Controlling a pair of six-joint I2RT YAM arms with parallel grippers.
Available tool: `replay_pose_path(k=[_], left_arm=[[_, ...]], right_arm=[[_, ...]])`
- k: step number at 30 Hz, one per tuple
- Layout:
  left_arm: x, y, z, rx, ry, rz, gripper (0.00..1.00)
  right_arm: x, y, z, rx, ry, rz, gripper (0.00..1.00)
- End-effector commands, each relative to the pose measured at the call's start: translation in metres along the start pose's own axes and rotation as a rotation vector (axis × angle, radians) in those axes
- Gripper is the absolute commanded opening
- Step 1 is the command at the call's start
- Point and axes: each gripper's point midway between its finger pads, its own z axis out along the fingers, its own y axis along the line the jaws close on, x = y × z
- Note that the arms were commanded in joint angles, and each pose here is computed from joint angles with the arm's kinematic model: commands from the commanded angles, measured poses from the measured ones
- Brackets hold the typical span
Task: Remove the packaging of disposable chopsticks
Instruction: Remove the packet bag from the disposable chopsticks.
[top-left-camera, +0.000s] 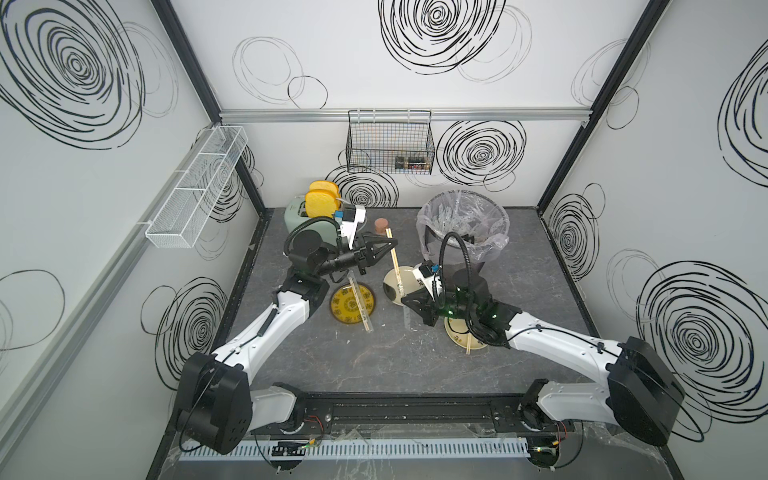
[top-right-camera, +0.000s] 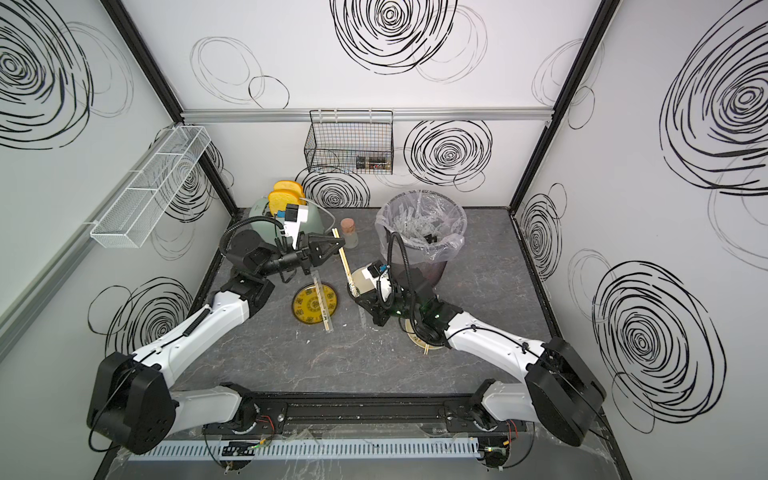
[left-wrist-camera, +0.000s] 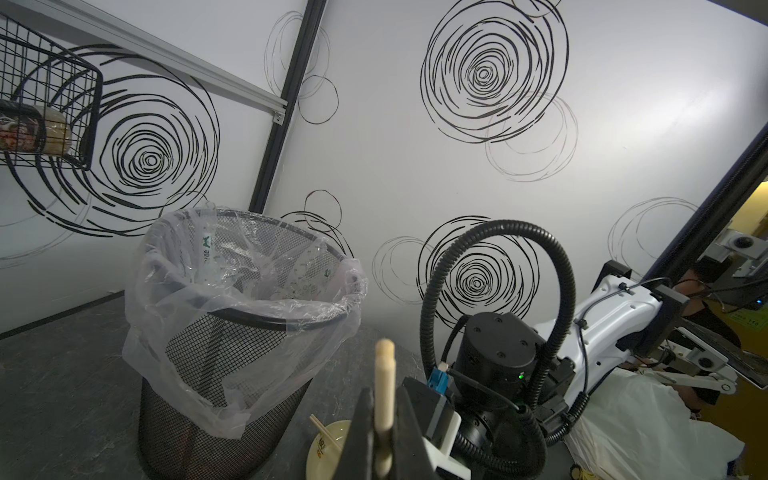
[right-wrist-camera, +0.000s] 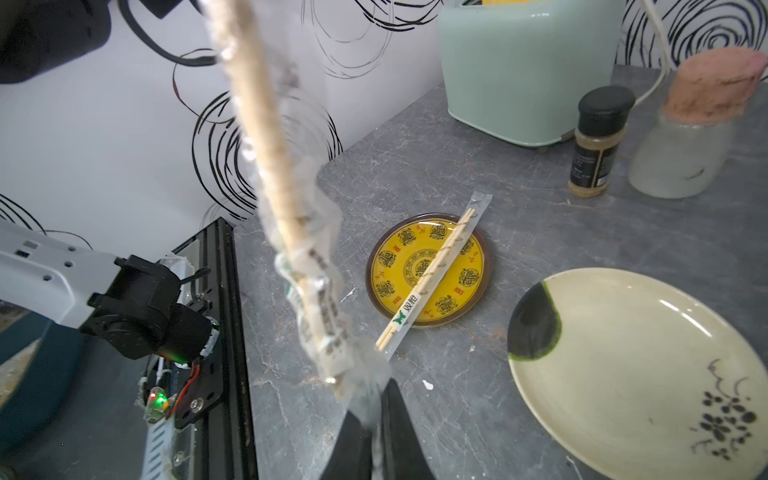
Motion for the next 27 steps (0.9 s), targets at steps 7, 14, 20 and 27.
replay_pose_path(k=[7, 14, 20, 27], left_arm=[[-0.005, -0.009, -0.002, 0.034, -0.013, 0.034, 0.00], [-0.005, -0.008, -0.003, 0.030, -0.014, 0.036, 0.00], [-0.005, -0.007, -0.003, 0.029, -0.013, 0.035, 0.00], [-0.004, -0.007, -0.004, 0.026, -0.013, 0.037, 0.00]], right_arm=[[0.011, -0.002, -0.003, -0.002, 0.013, 0.023, 0.00], [0.032, -0.004, -0.003, -0.005, 0.048, 0.064, 0.00], [0.053, -0.010, -0.011, 0.031, 0.075, 0.093, 0.00], [0.072, -0.015, -0.022, 0.068, 0.095, 0.124, 0.00]])
